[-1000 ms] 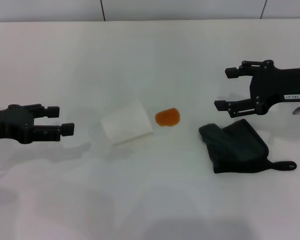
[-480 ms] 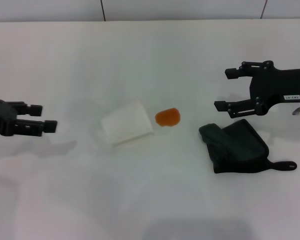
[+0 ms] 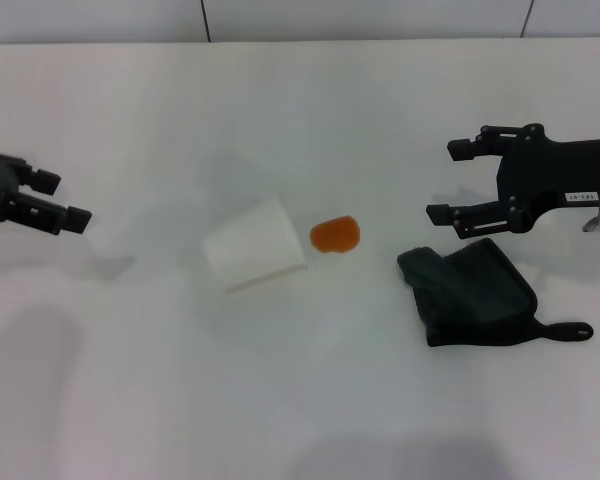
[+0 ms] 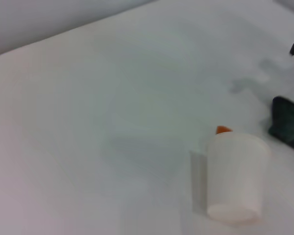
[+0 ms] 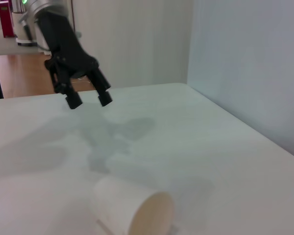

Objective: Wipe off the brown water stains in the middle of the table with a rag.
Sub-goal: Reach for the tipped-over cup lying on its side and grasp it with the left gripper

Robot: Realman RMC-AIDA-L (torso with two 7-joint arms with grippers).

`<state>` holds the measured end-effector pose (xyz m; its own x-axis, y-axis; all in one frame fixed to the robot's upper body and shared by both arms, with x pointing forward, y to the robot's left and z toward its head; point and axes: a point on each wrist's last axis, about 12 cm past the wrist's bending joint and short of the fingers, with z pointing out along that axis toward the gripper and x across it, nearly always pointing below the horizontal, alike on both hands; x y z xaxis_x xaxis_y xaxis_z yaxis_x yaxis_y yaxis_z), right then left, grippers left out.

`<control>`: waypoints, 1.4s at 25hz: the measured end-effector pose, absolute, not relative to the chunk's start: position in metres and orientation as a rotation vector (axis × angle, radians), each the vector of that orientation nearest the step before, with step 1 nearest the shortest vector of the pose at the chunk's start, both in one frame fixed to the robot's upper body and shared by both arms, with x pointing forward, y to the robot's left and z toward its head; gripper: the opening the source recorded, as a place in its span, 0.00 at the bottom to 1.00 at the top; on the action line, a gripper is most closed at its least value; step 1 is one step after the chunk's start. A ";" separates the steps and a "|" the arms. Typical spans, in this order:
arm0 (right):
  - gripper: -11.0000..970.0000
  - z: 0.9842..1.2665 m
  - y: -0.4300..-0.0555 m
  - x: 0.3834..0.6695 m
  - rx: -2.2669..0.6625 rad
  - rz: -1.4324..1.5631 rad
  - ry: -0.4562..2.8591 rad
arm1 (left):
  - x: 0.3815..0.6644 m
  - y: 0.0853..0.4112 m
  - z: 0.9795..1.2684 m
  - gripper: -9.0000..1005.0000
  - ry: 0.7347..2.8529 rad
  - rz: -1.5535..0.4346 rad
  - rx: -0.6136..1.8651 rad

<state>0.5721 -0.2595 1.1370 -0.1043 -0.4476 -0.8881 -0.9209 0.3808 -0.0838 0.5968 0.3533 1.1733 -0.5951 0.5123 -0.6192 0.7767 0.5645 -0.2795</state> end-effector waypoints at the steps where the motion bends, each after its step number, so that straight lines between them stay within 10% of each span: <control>1: 0.90 1.137 -0.260 0.572 -1.213 0.644 1.718 | 0.602 0.349 1.178 0.87 2.343 -0.713 1.072; 13: 0.90 1.136 -0.258 0.572 -1.207 0.651 1.720 | 0.635 0.302 1.208 0.87 2.306 -0.517 1.375; 35: 0.90 1.132 -0.258 0.575 -1.181 0.646 1.729 | 0.638 0.232 1.176 0.86 2.048 -0.552 1.504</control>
<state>0.5755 -0.2581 1.1322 -0.1220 -0.4327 -0.8932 -0.9123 0.4034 -0.0709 0.6379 0.2322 1.1756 -0.2362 0.7365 -0.6338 0.9554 0.2952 -0.0130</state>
